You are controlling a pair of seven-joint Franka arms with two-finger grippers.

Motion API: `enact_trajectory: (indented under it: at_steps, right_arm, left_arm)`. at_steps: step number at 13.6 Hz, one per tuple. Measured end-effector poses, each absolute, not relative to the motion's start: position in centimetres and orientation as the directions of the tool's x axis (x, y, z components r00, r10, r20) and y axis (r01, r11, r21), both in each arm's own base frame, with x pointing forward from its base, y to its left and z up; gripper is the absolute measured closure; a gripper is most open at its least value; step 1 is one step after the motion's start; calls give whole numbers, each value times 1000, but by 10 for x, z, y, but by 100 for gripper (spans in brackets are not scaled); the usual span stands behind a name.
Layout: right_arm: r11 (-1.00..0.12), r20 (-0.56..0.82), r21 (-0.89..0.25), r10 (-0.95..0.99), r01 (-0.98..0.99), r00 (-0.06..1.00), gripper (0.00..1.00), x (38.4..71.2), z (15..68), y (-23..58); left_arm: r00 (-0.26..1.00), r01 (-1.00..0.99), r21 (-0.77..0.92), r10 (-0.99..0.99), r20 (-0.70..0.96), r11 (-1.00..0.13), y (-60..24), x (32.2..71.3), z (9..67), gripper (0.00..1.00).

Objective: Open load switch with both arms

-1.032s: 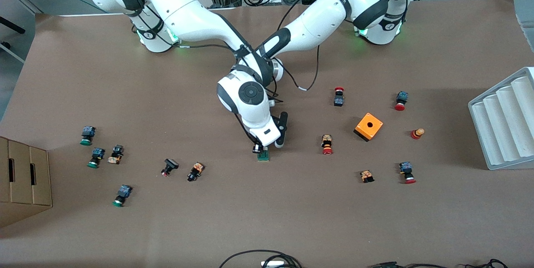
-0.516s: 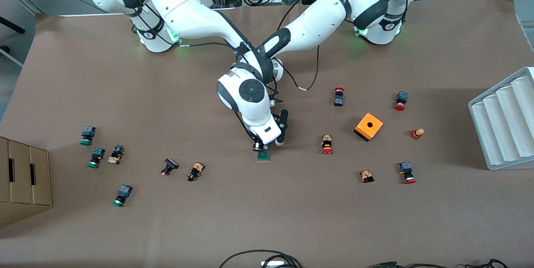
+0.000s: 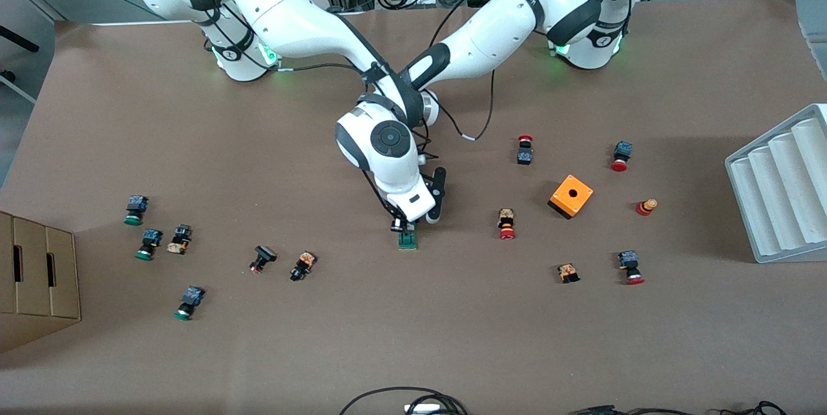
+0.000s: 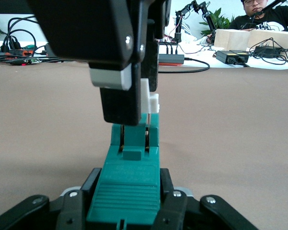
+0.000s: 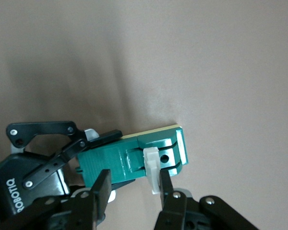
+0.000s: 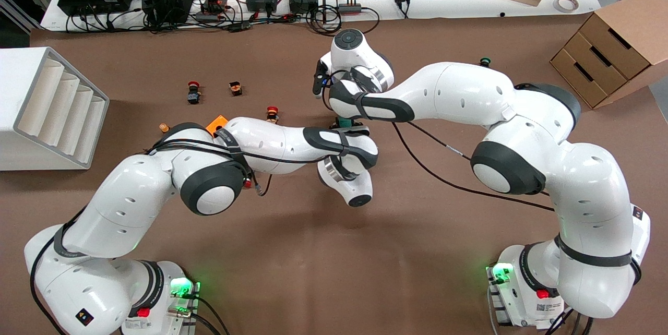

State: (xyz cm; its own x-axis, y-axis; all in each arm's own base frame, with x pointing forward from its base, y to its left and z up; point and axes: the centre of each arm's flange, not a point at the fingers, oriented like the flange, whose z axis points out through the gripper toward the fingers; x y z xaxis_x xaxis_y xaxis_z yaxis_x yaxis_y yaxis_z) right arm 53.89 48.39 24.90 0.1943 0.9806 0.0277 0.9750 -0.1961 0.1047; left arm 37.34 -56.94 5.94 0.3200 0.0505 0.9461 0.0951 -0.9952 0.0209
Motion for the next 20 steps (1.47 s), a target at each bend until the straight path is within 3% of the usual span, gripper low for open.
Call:
enact_trajectory:
  at_steps: [20]
  right_arm:
    - [-209,16,92,978,974,208,53,529,244,485]
  left_arm:
    - [320,96,23,53,946,-995,-569,373,59,46]
